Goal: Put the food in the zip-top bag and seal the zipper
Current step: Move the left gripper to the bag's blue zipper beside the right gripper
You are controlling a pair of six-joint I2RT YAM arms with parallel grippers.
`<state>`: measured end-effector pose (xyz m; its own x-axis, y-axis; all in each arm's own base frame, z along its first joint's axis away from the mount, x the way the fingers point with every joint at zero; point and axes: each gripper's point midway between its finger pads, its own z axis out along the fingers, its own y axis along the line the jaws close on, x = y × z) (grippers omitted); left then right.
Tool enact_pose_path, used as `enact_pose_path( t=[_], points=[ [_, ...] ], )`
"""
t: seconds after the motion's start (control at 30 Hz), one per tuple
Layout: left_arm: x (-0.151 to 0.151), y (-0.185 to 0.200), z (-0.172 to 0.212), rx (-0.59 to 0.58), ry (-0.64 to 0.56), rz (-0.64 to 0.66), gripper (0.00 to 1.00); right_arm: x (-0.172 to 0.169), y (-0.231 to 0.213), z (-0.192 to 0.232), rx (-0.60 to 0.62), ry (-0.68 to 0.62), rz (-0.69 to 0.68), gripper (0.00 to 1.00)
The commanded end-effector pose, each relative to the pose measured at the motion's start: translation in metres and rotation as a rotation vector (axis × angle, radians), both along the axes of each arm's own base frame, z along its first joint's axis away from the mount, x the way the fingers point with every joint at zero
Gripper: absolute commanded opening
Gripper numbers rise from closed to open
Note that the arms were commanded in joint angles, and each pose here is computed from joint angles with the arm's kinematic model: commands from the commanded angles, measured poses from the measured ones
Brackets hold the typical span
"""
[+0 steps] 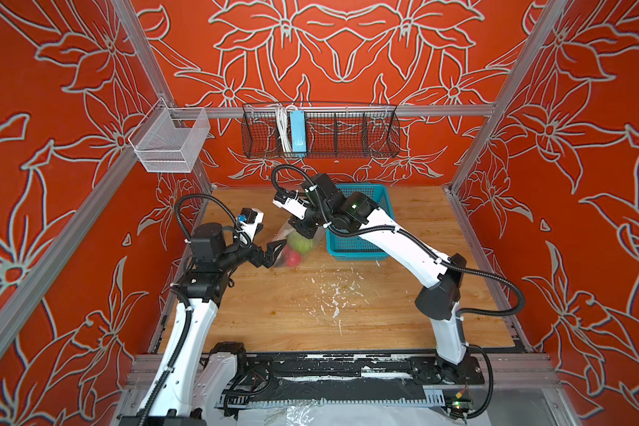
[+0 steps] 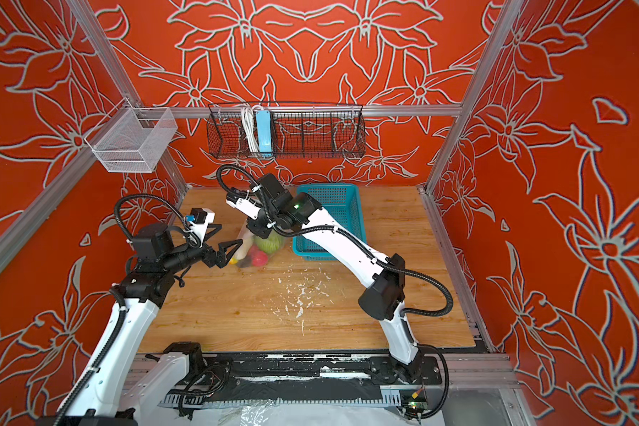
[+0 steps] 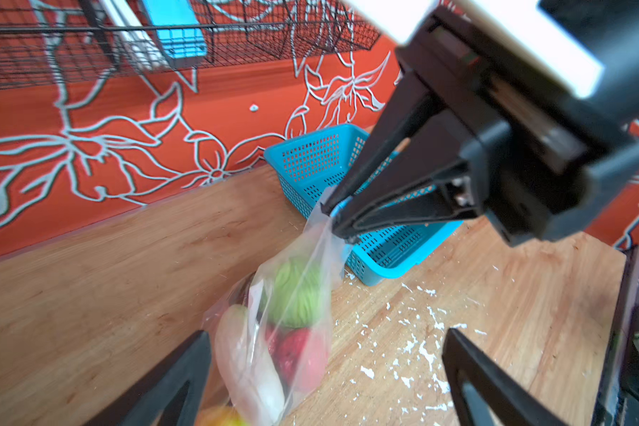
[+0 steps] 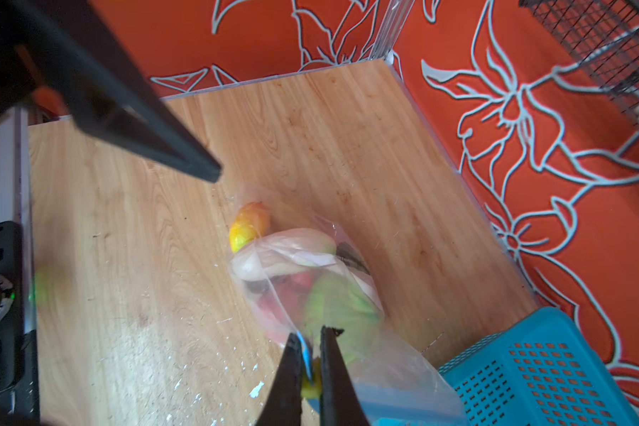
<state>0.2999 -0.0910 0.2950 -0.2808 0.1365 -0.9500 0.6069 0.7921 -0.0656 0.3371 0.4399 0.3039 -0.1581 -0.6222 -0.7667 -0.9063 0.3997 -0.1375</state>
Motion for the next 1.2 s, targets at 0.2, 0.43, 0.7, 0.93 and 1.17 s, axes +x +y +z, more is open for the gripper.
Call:
enact_pose_path(
  t=[0.2, 0.43, 0.7, 0.93, 1.17],
  points=[
    [0.000, -0.009, 0.017, 0.081, -0.190, -0.106, 0.97, -0.019, -0.007, 0.041, 0.109, -0.026, 0.050, 0.00],
    [0.003, -0.016, 0.008, 0.182, -0.151, -0.170, 0.97, -0.027, -0.006, 0.037, 0.123, -0.006, 0.088, 0.00],
    [0.004, -0.046, 0.000, 0.235, -0.197, -0.290, 0.97, -0.032, -0.004, 0.039, 0.137, 0.004, 0.119, 0.00],
    [0.013, -0.061, 0.000, 0.277, -0.182, -0.352, 0.98, -0.035, -0.007, 0.037, 0.138, 0.002, 0.125, 0.00],
    [0.013, -0.068, -0.011, 0.304, -0.157, -0.380, 0.67, -0.031, -0.013, 0.030, 0.102, -0.003, 0.105, 0.00]
  ],
)
